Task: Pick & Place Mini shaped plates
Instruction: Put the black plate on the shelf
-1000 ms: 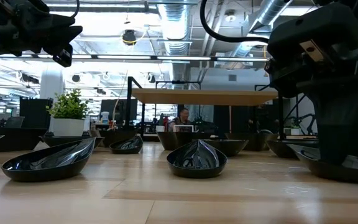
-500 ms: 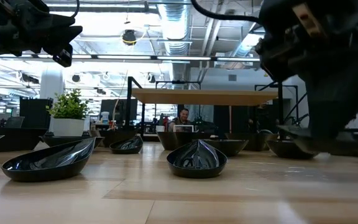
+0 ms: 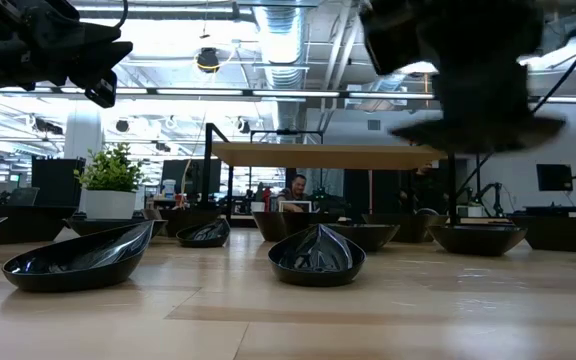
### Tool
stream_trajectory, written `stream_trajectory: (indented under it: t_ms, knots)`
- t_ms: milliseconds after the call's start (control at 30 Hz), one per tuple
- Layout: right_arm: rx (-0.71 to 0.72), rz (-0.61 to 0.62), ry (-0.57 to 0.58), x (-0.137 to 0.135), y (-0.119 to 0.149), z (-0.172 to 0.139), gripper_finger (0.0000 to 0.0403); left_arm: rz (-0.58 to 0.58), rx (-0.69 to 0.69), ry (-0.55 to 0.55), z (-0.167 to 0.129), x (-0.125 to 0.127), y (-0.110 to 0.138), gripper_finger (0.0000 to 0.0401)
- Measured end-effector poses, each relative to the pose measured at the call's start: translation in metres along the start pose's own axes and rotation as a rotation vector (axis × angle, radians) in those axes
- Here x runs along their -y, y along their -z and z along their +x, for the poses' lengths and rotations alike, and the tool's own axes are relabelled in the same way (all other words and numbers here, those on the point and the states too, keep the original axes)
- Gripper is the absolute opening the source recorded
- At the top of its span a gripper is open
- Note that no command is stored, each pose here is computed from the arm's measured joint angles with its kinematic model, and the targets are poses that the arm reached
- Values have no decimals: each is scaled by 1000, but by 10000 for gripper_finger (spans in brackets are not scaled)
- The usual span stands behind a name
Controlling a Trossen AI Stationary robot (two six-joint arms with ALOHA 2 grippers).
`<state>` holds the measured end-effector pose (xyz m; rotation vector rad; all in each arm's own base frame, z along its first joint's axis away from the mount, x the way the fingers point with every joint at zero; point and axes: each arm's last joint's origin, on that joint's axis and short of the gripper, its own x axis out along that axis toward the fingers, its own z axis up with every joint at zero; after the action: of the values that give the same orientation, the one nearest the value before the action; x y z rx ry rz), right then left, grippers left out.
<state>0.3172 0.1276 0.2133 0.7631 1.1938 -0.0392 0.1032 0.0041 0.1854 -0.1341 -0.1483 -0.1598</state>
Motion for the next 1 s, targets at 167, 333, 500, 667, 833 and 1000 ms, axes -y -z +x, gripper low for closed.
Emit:
stream_trajectory:
  t_ms: [167,333,500,667,833,1000]
  knots:
    - [-3,-196,-107,-7,-23,-16,0,0,0,0,0,0,0,99]
    - [66,-406,-360,-17,-53,-36,0,0,0,0,0,0,0,99]
    - [202,-596,-685,-26,-83,-59,0,0,0,0,0,0,0,99]
    - [277,-632,-827,-23,-102,-77,0,0,0,0,0,0,0,99]
    - [259,-567,-787,-13,-108,-77,0,0,0,0,0,0,0,99]
    - [364,-406,-548,15,-120,-87,0,0,0,0,0,0,0,99]
